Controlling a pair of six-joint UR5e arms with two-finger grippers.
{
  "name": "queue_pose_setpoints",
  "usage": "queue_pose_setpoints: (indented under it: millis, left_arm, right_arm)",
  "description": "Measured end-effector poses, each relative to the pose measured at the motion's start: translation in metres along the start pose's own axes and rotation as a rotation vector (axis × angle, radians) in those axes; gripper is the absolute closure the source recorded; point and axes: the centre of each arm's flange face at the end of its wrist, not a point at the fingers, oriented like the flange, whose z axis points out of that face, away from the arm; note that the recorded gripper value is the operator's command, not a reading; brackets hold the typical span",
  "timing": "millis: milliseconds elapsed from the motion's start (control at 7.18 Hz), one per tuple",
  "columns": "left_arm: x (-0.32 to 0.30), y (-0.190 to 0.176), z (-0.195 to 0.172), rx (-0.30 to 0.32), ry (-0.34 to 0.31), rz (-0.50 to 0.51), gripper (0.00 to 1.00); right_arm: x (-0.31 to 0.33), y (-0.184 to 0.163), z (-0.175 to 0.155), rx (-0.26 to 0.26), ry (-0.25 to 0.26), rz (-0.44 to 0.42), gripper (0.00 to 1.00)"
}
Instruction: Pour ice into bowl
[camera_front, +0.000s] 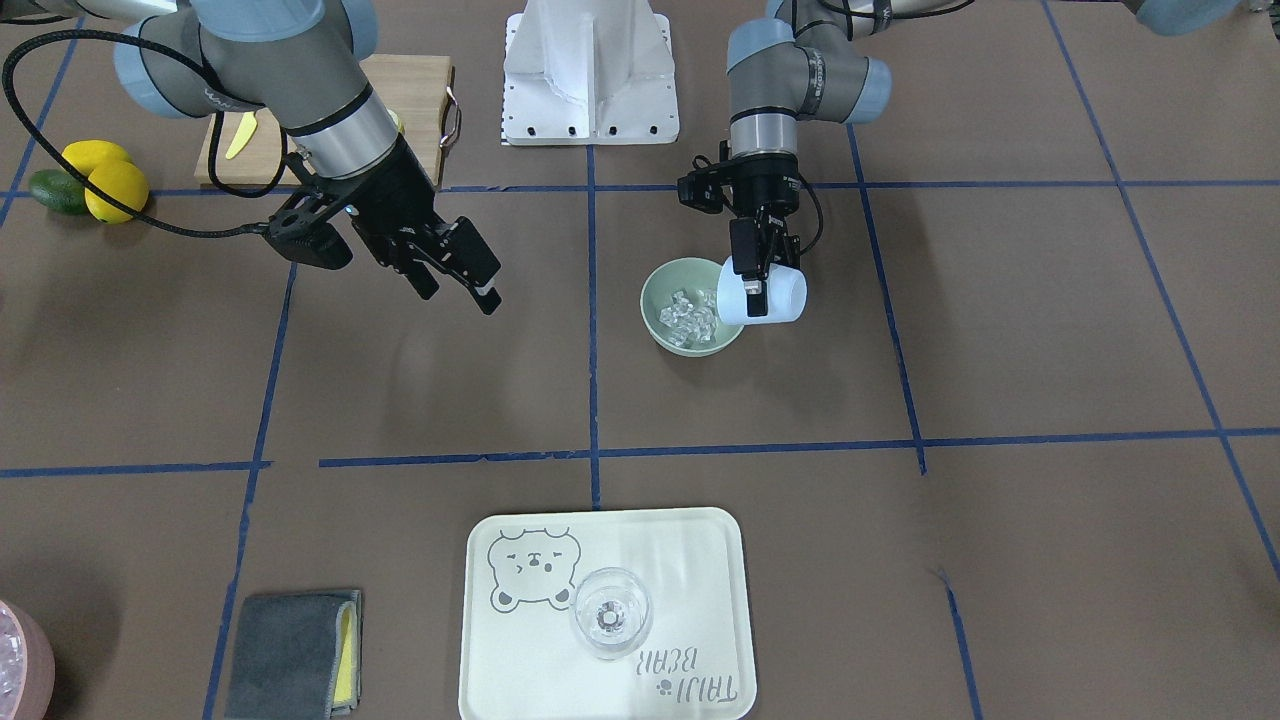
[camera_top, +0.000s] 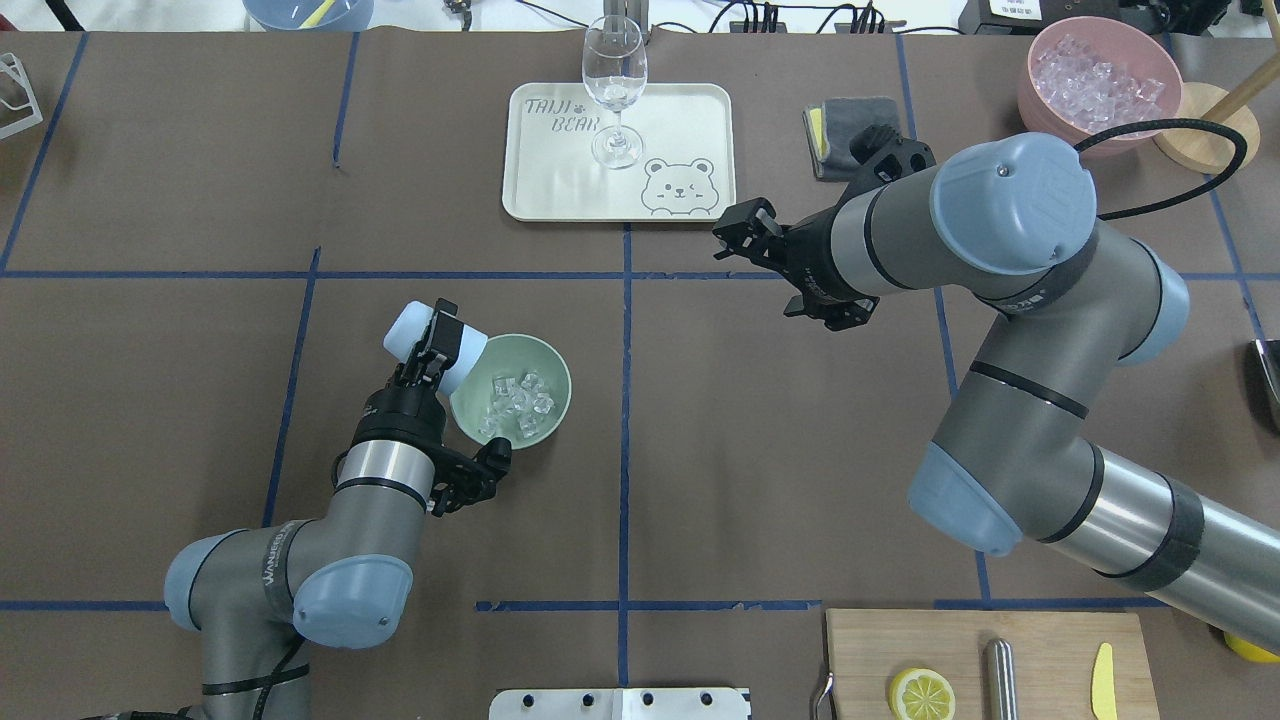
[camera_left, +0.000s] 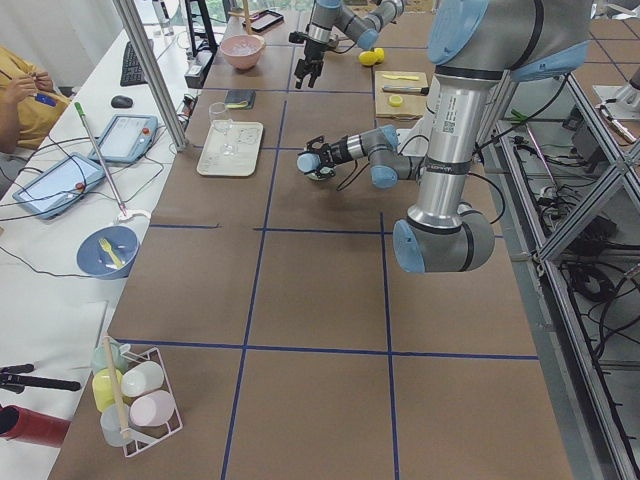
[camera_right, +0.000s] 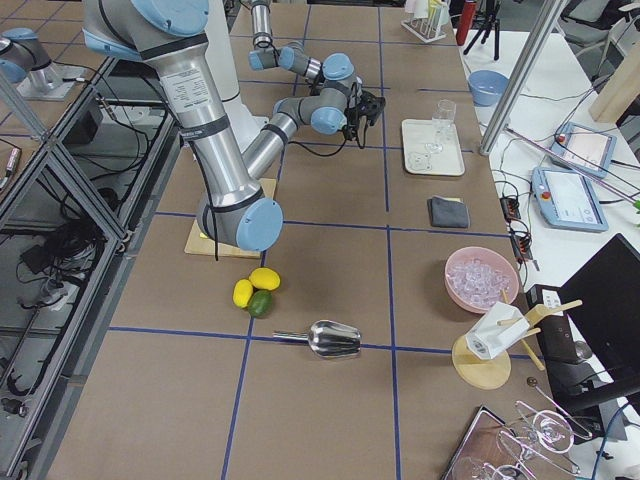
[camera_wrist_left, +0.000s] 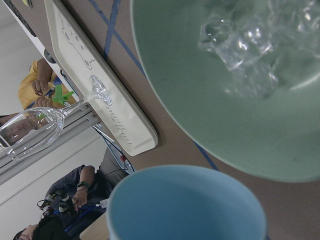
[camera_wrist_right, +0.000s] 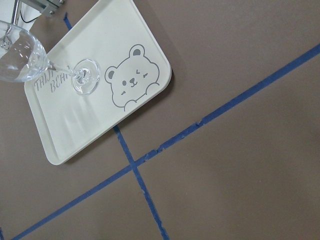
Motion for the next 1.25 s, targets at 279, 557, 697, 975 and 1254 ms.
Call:
queue_pose_setpoints:
  millis: [279,557,697,975,1254]
  left_arm:
    - [-0.018,0.009,-0.011,0.013,-0.025,-0.053,1.00]
    - [-0.024,0.016,-0.016,0.024,-0.032,-0.315,1.00]
    - [-0.019,0.020,-0.016,0.023,-0.026,-0.484,1.00]
    - [-0.003,0.026,-0.014,0.015,-0.013,-0.877,1.00]
    - [0.010,0.034,-0.013,0.004,-0.006,-1.275,1.00]
  right_arm:
    - [0.001,-0.003,0.000,0.004,0.000,0.000,0.00]
    - [0.000,-0.003,-0.002,0.004,-0.002,-0.001,0.00]
    - [0.001,-0.003,-0.002,0.005,-0.001,-0.002,0.00]
    - [0.006,-0.006,-0.001,0.008,0.006,0.000,0.00]
    - [0.006,-0.010,-0.002,0.012,0.006,0.003,0.00]
